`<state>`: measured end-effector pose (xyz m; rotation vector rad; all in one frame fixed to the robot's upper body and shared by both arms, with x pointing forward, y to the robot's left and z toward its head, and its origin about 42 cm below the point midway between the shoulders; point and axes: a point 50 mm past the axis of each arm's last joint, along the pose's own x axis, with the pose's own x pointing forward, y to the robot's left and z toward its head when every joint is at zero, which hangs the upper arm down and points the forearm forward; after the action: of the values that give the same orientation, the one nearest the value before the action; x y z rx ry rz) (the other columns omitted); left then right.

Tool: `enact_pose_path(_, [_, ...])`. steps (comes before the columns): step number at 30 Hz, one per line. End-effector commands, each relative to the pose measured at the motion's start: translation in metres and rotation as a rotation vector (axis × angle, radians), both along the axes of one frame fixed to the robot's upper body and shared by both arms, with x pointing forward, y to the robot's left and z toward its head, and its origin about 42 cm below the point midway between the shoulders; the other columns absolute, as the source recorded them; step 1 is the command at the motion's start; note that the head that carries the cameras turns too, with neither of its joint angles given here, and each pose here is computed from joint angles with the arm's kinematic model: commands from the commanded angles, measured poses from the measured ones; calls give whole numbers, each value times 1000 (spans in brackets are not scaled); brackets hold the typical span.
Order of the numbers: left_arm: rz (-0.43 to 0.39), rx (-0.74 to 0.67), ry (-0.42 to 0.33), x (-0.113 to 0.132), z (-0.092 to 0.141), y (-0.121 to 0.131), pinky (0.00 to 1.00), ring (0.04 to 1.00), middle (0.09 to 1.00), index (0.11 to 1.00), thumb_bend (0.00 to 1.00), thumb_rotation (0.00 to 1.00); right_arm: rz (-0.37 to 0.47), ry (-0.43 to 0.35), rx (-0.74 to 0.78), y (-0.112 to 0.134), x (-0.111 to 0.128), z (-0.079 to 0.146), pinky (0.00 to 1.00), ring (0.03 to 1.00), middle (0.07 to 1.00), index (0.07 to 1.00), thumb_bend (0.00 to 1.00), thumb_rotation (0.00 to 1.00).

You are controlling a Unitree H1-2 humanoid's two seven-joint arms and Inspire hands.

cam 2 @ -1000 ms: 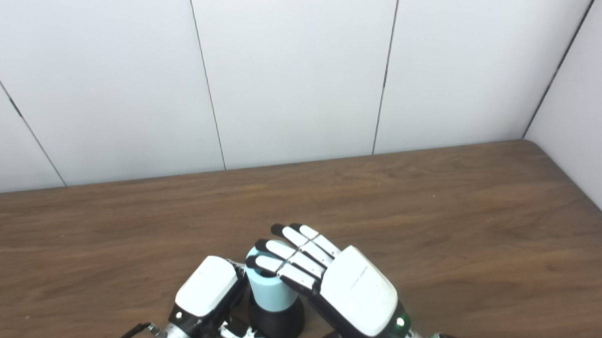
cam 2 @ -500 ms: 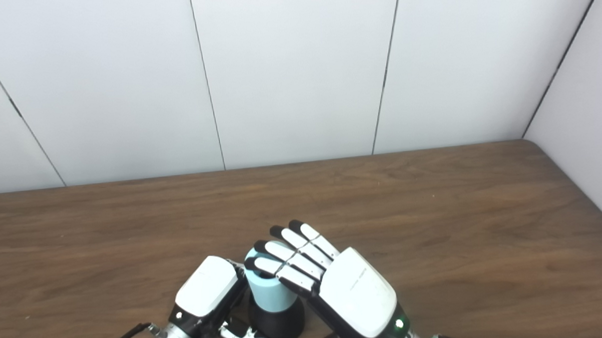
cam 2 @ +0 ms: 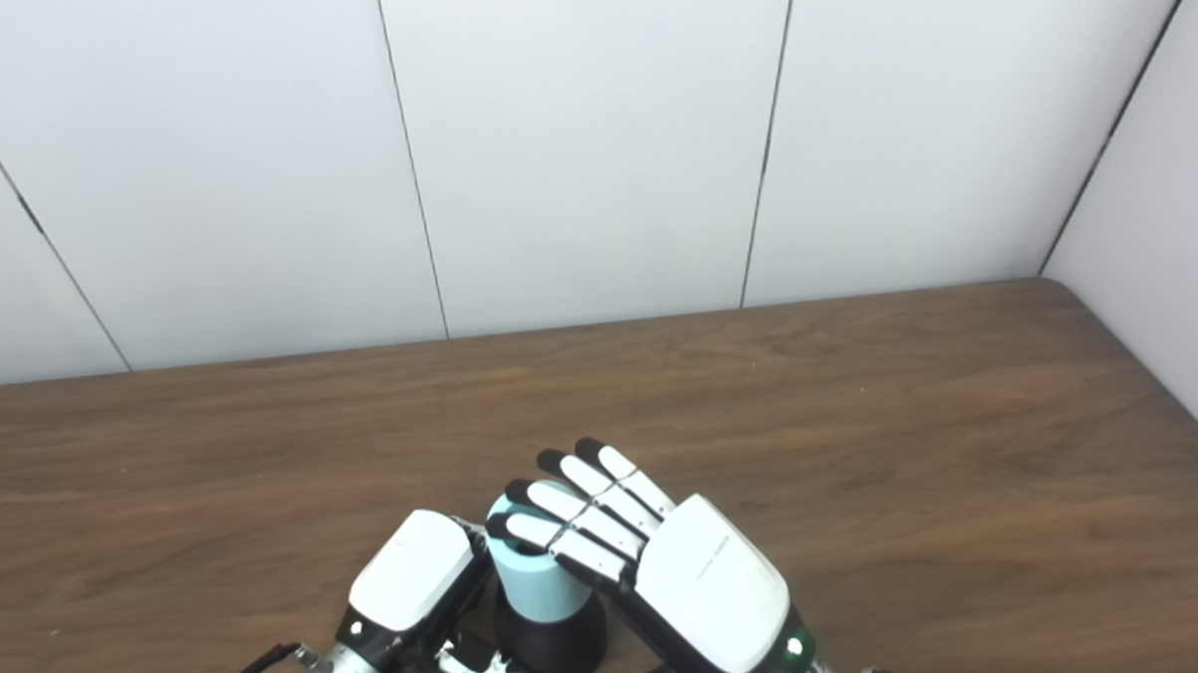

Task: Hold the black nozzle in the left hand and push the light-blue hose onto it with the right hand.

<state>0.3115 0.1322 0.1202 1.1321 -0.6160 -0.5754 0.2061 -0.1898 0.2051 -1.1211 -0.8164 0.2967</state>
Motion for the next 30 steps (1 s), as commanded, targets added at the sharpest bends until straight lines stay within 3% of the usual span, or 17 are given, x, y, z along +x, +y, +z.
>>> enact_pose_path(1, [7,63,83,-13,-26,8,96,140,471,479,525,0,4,86,-96,-3,-5,-17,970,946,864,802,778,703])
enact_pose_path(30, [6,69,84,-11,-25,7,95,135,471,479,525,0,6,106,-97,-4,-7,-22,934,923,851,787,786,705])
